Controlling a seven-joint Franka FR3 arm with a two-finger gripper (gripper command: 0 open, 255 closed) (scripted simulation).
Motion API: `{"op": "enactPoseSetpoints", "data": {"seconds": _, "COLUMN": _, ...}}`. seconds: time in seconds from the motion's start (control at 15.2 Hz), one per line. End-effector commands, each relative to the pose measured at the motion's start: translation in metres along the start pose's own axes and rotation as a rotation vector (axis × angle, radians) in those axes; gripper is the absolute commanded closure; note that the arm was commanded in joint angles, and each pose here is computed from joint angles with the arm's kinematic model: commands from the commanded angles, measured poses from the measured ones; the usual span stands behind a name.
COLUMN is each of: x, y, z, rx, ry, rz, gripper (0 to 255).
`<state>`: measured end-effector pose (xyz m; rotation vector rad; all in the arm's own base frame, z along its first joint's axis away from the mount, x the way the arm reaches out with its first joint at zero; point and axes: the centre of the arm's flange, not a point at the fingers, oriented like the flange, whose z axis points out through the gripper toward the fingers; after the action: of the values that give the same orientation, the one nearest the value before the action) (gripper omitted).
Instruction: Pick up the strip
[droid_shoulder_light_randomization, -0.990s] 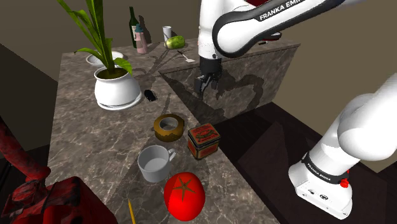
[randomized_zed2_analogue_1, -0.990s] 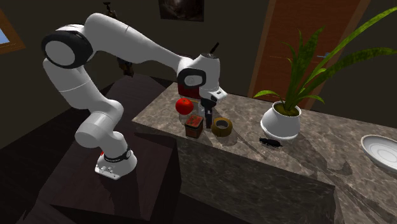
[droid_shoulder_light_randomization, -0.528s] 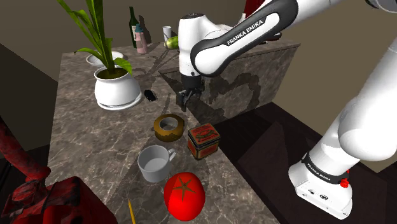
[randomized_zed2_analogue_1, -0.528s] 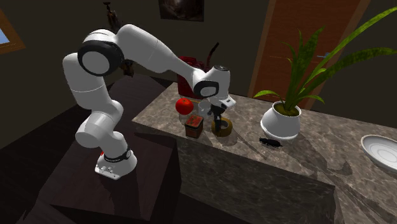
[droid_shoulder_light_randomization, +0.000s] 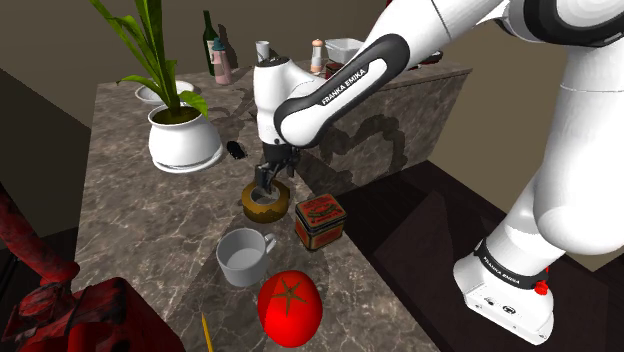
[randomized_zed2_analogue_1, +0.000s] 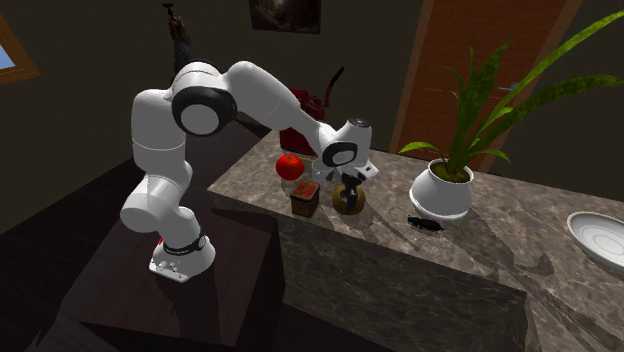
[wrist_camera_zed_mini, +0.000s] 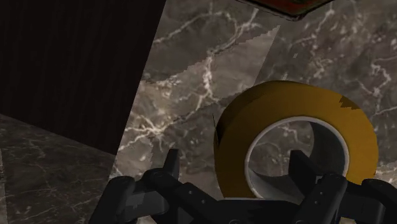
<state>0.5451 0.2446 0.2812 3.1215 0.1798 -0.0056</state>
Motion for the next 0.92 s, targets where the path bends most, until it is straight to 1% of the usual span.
{"op": "enactPoseSetpoints", "data": {"seconds": 0.0, "x": 0.001, "y": -0.001, "z": 0.012, "rx": 0.000, "ry": 0.000, "rz": 0.000, "gripper": 0}}
{"op": "enactPoseSetpoints", "data": {"seconds": 0.26, "x": 0.002, "y": -0.001, "z": 0.033, "rx": 0.000, "ry": 0.000, "rz": 0.000, "gripper": 0}}
{"op": "enactPoseSetpoints", "data": {"seconds": 0.4, "x": 0.002, "y": -0.001, "z": 0.036, "rx": 0.000, "ry": 0.000, "rz": 0.000, "gripper": 0}}
{"op": "enactPoseSetpoints", "data": {"seconds": 0.46, "x": 0.001, "y": -0.002, "z": 0.036, "rx": 0.000, "ry": 0.000, "rz": 0.000, "gripper": 255}}
{"op": "enactPoseSetpoints", "data": {"seconds": 0.86, "x": 0.001, "y": -0.002, "z": 0.036, "rx": 0.000, "ry": 0.000, "rz": 0.000, "gripper": 255}}
